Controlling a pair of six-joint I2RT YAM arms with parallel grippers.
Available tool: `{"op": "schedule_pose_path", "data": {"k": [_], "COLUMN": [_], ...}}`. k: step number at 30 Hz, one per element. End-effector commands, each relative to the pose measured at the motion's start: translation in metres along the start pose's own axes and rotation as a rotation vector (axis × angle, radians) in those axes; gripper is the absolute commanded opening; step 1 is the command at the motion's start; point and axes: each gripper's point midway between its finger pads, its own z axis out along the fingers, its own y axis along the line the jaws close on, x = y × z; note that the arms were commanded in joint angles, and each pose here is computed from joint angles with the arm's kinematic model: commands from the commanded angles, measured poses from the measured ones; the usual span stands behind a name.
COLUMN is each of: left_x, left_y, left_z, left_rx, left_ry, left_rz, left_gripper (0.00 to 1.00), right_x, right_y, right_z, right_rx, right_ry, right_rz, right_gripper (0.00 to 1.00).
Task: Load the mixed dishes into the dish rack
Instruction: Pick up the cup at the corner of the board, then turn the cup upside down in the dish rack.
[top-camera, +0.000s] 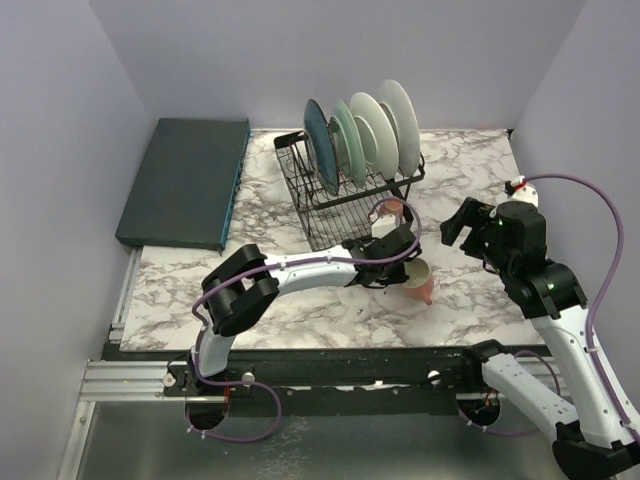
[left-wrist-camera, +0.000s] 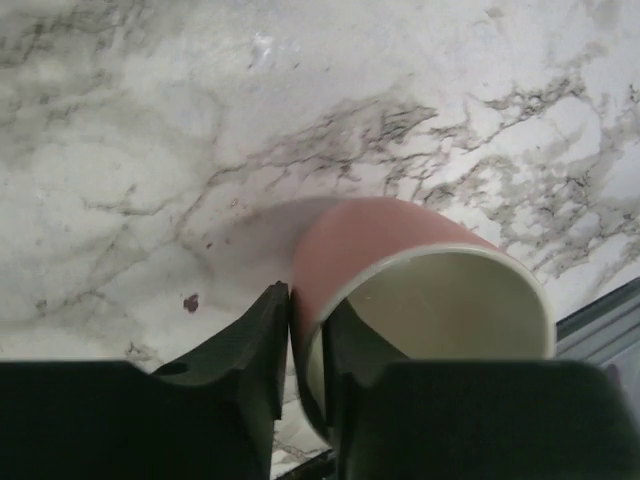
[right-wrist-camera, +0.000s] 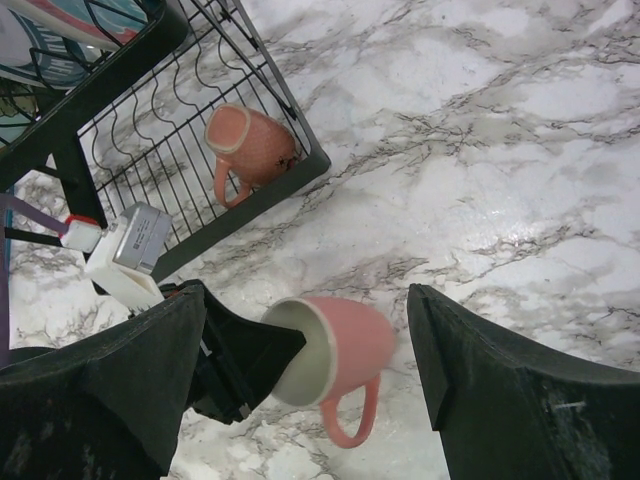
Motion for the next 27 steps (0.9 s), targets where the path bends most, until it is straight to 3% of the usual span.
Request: {"op": "schedule_pose_path", "data": {"k": [1,2,9,21,27], "left_x": [0.020,0.018,0.006,-0.045,-0.072], "left_y": [0.026,0.027,0.025,0.015,0.031], "left_z": [-0.010,-0.015,-0.074,-0.237,-0.277], "left_rx": [-0.052,-0.049,0.048,0.602,0.830], "left_ry": [0.049,0.043,-0.001,-0.274,-0.369], "left_rz": [0.024,0.024,0.032,-0.117,-0.220], "left_gripper": [0.04,0.00,0.00,0.00,0.00], "right_x": [0.010,0.010,0.007,0.035,0.044], "right_y": [-0.005,-0.004,0.018,0.112,0.136], "right_z": [0.000,0.000,-0.012,-0.062,-0.083], "right_rx": [0.018,0.012,-0.107,-0.746,-1.030], "right_ry": [0.029,0.032,0.052,0.178,0.178], "right_rz": [0.007,0.008,0.031,0.174,0.354], "right_gripper": [0.88,0.88,0.88,0.90,1.00]}}
